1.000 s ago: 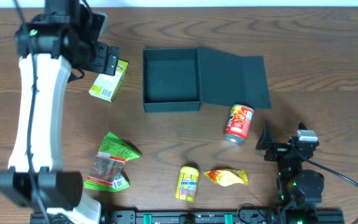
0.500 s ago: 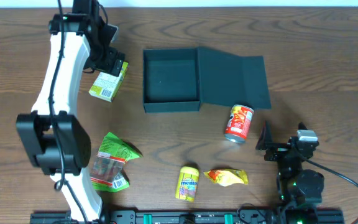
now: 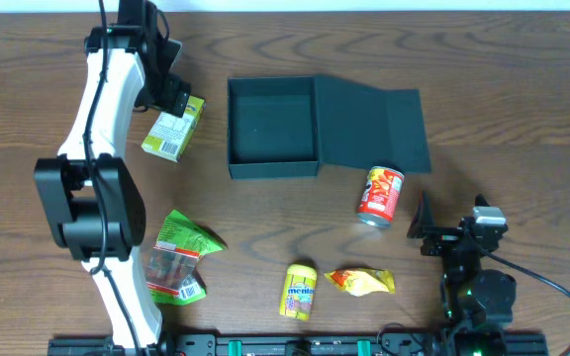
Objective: Pack container
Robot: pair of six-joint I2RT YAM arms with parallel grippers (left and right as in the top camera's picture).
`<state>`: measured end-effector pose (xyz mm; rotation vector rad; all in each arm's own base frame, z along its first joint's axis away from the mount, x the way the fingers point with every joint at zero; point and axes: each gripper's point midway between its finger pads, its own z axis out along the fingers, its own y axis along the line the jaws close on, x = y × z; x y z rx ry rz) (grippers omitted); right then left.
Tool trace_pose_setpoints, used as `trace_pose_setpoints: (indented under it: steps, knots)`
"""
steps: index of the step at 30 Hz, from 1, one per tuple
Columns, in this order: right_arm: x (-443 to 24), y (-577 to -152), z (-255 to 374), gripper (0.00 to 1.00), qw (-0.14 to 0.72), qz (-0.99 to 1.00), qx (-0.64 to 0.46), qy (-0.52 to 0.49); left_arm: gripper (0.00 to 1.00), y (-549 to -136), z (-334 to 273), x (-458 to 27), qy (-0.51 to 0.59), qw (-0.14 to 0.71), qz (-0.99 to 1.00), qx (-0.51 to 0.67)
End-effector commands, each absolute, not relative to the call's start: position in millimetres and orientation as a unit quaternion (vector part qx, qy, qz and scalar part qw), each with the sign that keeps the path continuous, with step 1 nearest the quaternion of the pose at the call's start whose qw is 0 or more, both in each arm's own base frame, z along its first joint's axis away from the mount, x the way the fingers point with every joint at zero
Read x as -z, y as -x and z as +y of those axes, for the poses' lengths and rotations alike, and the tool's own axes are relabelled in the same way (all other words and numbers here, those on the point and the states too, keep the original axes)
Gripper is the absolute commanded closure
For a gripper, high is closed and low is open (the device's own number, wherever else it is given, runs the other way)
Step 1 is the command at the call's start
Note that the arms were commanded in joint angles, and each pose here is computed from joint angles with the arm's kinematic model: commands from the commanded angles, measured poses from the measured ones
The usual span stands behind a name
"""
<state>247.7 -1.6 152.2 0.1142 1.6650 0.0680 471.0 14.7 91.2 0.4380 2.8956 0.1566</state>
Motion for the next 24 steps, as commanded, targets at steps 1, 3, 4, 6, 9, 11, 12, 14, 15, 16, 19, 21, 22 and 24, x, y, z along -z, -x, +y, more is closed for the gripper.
trace_pose_setpoints:
  steps: [1,3,4,6,9,11,12,14,15,16,19,21,22,24]
  knots:
    - [-150,-248,1,0.01,0.669,0.741,-0.035,-0.050,0.05,-468,12,-67,-0.180,0.082,0.980,-0.005]
    - [-150,-248,1,0.01,0.669,0.741,-0.035,-0.050,0.05,-467,9,-60,-0.176,0.080,0.981,0.022]
    - [-150,-248,1,0.01,0.669,0.741,-0.035,-0.050,0.05,-467,9,-56,-0.175,0.076,0.981,0.028]
    - [-150,-248,1,0.01,0.669,0.741,-0.035,-0.050,0.05,-466,10,-49,-0.173,0.070,0.982,0.031]
    - [-150,-248,1,0.01,0.669,0.741,-0.035,-0.050,0.05,-462,10,-43,-0.175,0.058,0.982,0.034]
    - [-150,-248,1,0.01,0.669,0.741,-0.035,-0.050,0.05,-461,6,-42,-0.179,0.053,0.982,0.035]
    - [-150,-248,1,0.01,0.669,0.741,-0.035,-0.050,0.05,-460,4,-42,-0.182,0.052,0.981,0.035]
    - [-150,-248,1,0.01,0.669,0.741,-0.035,-0.050,0.05,-457,-4,-41,-0.196,0.046,0.979,0.036]
    - [-150,-248,1,0.01,0.669,0.741,-0.035,-0.050,0.05,-454,-7,-41,-0.206,0.039,0.977,0.034]
    - [-150,-248,1,0.01,0.669,0.741,-0.035,-0.050,0.05,-452,-8,-41,-0.213,0.033,0.976,0.025]
    - [-150,-248,1,0.01,0.669,0.741,-0.035,-0.050,0.05,-452,-7,-40,-0.230,0.021,0.973,-0.030]
    - [-150,-248,1,0.01,0.669,0.741,-0.035,-0.050,0.05,-455,-7,-41,-0.238,0.021,0.969,-0.061]
    - [-150,-248,1,0.01,0.669,0.741,-0.035,-0.050,0.05,-457,-7,-42,-0.241,0.023,0.967,-0.077]
    - [-150,-248,1,0.01,0.669,0.741,-0.035,-0.050,0.05,-460,-10,-43,-0.242,0.026,0.966,-0.091]
